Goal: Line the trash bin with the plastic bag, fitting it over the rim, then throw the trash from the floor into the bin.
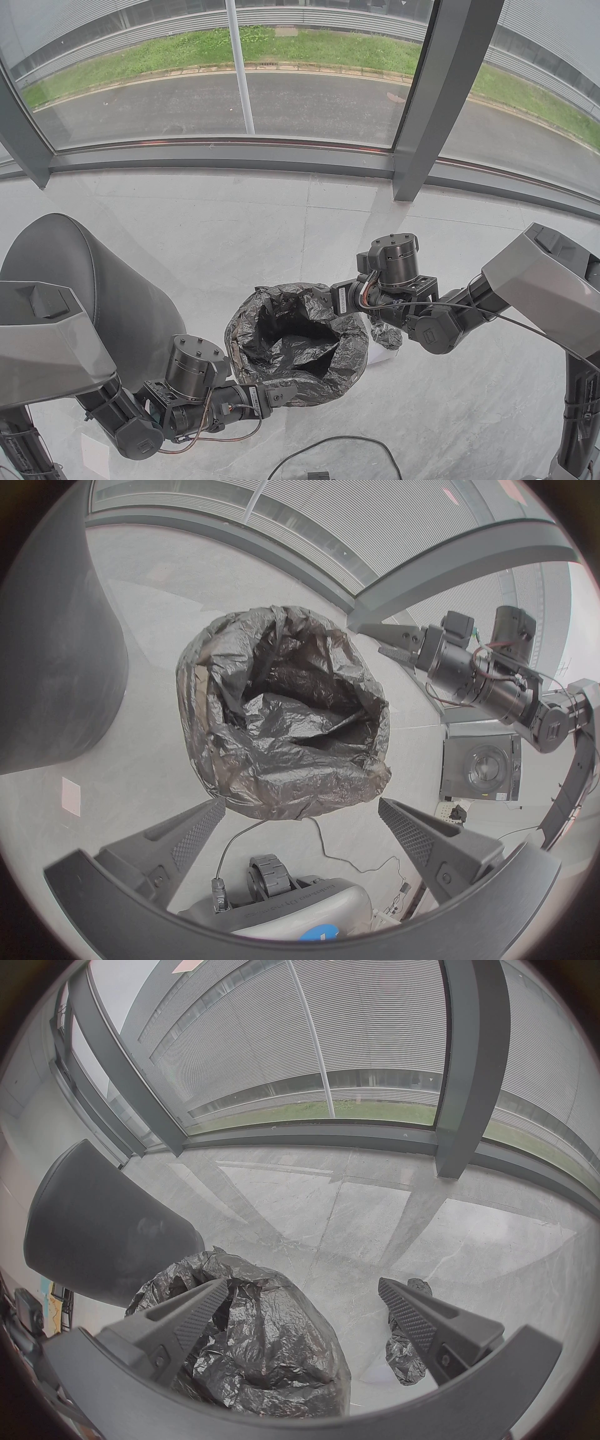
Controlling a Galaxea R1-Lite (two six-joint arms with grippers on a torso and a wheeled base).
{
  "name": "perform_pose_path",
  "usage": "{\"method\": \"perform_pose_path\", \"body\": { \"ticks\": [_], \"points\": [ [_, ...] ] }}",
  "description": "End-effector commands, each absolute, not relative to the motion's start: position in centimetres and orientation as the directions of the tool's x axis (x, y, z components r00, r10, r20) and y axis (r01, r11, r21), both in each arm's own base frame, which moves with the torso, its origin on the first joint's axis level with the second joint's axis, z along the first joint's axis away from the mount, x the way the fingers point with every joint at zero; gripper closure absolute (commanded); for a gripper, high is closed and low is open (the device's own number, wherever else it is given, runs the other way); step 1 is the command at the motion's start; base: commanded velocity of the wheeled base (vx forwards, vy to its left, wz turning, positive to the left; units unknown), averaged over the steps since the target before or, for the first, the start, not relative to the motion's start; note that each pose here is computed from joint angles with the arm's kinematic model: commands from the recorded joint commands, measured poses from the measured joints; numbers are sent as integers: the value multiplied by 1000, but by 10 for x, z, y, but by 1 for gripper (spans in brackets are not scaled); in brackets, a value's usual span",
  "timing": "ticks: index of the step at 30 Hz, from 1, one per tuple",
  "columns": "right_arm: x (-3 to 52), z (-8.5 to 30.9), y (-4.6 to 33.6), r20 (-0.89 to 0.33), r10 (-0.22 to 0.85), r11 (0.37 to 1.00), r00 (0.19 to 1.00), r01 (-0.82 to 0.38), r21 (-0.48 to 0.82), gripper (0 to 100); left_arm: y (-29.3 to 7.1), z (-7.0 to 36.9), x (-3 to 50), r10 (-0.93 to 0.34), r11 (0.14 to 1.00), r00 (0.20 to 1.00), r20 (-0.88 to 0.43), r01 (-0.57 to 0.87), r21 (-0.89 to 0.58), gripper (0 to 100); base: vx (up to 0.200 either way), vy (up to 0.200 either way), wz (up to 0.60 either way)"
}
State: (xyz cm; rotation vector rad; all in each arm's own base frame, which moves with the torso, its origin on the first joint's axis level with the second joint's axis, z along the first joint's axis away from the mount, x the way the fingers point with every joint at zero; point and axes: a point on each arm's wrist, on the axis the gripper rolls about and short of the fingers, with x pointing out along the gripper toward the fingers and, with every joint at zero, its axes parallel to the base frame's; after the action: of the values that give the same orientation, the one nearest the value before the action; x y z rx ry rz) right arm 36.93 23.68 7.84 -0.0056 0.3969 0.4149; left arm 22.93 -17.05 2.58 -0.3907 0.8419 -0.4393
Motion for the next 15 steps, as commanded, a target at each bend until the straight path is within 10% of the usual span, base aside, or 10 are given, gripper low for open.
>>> {"method": "perform_pose_path", "body": {
  "ticks": [1,15],
  "points": [
    [375,73,241,-375,390,916,841,-394,69,0,-163,36,231,-516,836,615,-597,208,-508,0,0,0,0],
    [368,50,237,-451,365,917,815,-398,24,0,-156,36,236,-496,840,631,-597,174,-514,0,0,0,0]
  ]
}}
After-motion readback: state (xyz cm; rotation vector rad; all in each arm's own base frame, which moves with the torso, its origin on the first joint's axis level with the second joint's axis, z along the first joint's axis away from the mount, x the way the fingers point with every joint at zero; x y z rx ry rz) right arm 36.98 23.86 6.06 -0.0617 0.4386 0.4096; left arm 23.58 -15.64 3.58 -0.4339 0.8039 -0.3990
